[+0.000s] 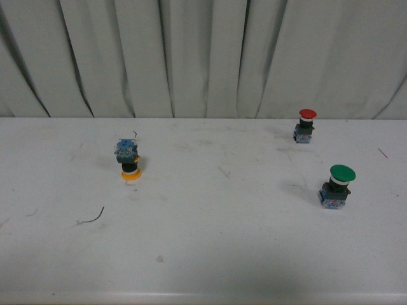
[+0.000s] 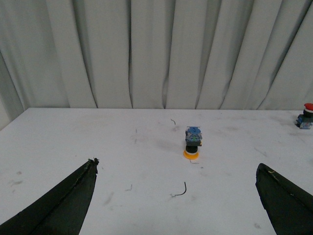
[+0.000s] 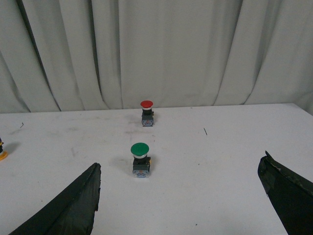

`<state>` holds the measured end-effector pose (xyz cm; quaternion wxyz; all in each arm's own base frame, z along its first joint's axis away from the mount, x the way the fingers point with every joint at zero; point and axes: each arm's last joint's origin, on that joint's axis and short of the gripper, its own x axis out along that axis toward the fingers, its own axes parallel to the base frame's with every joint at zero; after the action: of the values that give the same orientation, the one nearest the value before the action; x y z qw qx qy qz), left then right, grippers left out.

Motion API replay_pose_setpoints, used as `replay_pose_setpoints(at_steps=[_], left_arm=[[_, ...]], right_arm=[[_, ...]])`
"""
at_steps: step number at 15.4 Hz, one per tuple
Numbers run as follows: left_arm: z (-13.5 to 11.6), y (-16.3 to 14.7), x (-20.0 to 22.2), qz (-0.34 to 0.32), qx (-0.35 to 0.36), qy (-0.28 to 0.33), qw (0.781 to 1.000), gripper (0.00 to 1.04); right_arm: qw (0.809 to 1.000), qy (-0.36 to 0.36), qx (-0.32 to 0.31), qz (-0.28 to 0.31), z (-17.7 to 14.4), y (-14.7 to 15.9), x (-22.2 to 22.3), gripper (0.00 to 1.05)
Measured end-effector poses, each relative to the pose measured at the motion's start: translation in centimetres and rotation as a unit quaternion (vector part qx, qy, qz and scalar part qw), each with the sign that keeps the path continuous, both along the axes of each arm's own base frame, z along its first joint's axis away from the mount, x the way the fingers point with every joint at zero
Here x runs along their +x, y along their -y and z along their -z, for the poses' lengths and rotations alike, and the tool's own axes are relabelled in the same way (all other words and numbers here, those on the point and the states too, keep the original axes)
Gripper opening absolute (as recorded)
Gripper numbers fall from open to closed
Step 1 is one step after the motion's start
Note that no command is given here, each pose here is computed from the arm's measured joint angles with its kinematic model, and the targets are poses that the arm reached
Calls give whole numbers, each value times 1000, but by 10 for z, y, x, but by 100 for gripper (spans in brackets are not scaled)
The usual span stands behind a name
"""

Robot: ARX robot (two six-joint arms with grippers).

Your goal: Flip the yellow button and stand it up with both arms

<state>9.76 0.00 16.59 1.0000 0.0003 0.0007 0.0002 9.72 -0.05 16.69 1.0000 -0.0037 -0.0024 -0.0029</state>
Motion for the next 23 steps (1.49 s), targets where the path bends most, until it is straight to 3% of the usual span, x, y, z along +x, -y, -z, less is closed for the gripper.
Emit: replay_pose_setpoints(at_steps=[18,19,20,21,23], left_arm=[[0,0,0,0,0,0,1000,98],[2,0,0,-18,-14,-26,999,98],[-1,4,2,-81,-50,-98,991,98],[-13,2,11,-119,-91,-80,985,98],[-38,-7,35,-123,-127,-28,984,98]], right_arm=[[1000,0,0,0,0,0,0,98],[1000,0,0,0,0,0,0,98],[1000,0,0,1,0,0,0,98],[1000,0,0,-1,0,0,0,98],[1000,0,0,-1,0,0,0,98]])
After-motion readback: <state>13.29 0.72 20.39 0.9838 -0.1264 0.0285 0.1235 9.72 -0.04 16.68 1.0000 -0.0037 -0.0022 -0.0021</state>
